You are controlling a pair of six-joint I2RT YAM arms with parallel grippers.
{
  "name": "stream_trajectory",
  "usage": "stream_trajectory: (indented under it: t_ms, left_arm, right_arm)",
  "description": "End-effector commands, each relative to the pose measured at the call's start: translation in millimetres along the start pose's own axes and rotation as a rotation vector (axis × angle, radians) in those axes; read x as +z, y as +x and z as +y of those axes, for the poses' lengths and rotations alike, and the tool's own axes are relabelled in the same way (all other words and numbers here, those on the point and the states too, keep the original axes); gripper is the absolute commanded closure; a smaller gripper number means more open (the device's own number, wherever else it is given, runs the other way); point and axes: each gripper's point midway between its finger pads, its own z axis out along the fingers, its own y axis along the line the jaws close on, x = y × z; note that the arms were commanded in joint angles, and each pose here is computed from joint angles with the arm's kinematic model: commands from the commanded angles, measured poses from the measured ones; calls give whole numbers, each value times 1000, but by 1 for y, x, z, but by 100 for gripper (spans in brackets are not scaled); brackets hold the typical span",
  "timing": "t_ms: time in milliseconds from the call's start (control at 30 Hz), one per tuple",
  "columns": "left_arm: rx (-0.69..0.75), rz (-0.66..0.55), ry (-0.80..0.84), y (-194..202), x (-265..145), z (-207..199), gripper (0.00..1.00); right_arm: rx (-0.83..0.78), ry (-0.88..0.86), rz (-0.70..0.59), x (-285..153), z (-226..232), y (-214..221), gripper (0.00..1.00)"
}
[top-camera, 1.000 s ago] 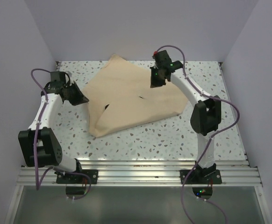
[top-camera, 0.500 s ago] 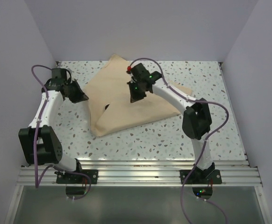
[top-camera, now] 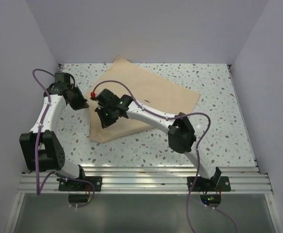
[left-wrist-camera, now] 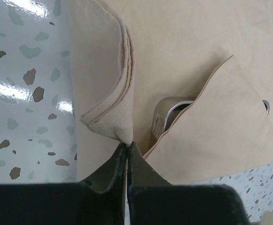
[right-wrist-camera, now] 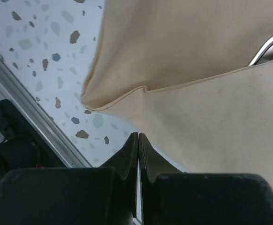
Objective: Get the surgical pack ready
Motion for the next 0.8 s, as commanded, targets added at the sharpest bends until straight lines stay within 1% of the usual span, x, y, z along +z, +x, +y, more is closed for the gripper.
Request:
stream_trajectory:
  t_ms: [0, 200, 467, 767]
  left_arm:
    - [28, -34, -13, -2, -7, 3, 100]
    - [17, -38, -4, 2, -11, 2, 100]
    - [2, -28, 39, 9, -16, -4, 100]
    - [-21, -32, 107, 11, -28, -18, 100]
  right_arm:
    - [3, 50, -36, 9, -3, -7, 100]
    - [-11, 104, -22, 36, -6, 3, 100]
    - [-19, 131, 10, 57, -8, 18, 100]
    - [-11, 236, 56, 83, -34, 39, 100]
